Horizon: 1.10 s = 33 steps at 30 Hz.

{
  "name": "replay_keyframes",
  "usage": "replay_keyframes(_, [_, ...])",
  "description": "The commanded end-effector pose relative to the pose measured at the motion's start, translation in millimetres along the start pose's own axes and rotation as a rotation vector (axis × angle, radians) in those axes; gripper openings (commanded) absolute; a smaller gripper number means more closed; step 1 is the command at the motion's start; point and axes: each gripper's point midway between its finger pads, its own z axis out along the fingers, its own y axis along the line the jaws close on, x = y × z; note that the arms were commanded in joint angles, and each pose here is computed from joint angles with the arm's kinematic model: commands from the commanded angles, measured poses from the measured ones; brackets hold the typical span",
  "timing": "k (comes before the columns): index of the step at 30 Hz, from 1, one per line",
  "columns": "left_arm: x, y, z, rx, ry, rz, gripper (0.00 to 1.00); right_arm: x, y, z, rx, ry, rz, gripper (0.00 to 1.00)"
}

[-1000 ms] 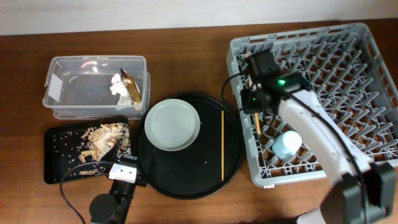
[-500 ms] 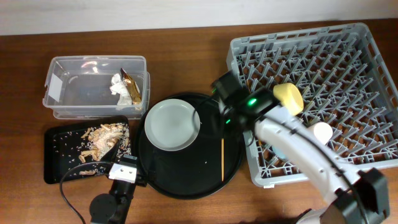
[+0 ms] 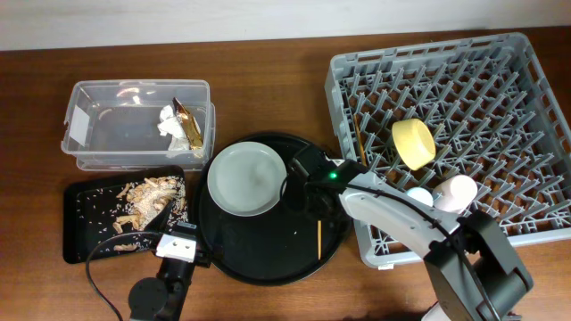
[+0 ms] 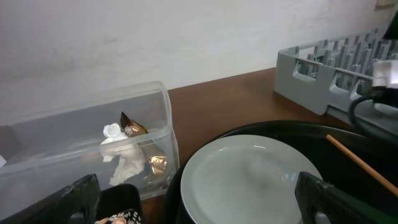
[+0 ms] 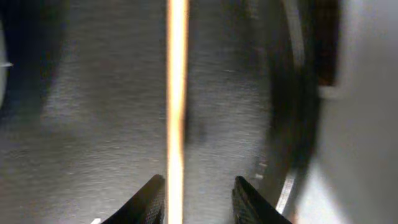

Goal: Sort waste into correct bins and load items into the dishwasher rack
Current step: 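Grasp the second chopstick with the right gripper and drop it in the rack, then reach the right gripper to the white plate on the round tray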

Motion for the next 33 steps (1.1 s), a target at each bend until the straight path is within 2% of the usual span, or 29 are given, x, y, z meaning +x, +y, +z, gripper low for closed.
replay_keyframes(1, [1,0,0,0.002,-0.001,0.016,0.99,14,5,16,-0.006,0.064,-0.037,0.37])
replay_keyframes(3, [1,0,0,0.002,-0.001,0.016,0.99,14,5,19,-0.004,0.067,-0.036,0.35])
replay_keyframes(6, [1,0,0,0.002,-0.001,0.016,0.99,16,4,27,0.011,0.084,-0.037,0.25])
replay_keyframes(8, [1,0,0,0.002,-0.001,0.016,0.99,19,2,31,0.021,0.096,-0.03,0.21])
replay_keyframes(12, [1,0,0,0.002,-0.001,0.016,0.99,20,1,27,0.025,0.106,-0.03,0.04])
replay_keyframes(18, [1,0,0,0.002,-0.001,0.016,0.99,-21,4,-46,-0.03,-0.016,-0.121,0.04])
replay_keyframes(22, [1,0,0,0.002,-0.001,0.016,0.99,-71,-23,-121,-0.002,-0.223,-0.128,0.04])
replay_keyframes(26, [1,0,0,0.002,-0.001,0.016,0.99,-110,-59,-168,0.015,-0.38,-0.151,0.04])
replay_keyframes(29, [1,0,0,0.002,-0.001,0.016,0.99,-124,-84,-161,0.065,-0.379,-0.203,0.04])
replay_keyframes(33, [1,0,0,0.002,-0.001,0.016,0.99,-119,-91,-119,0.07,-0.251,-0.24,0.05])
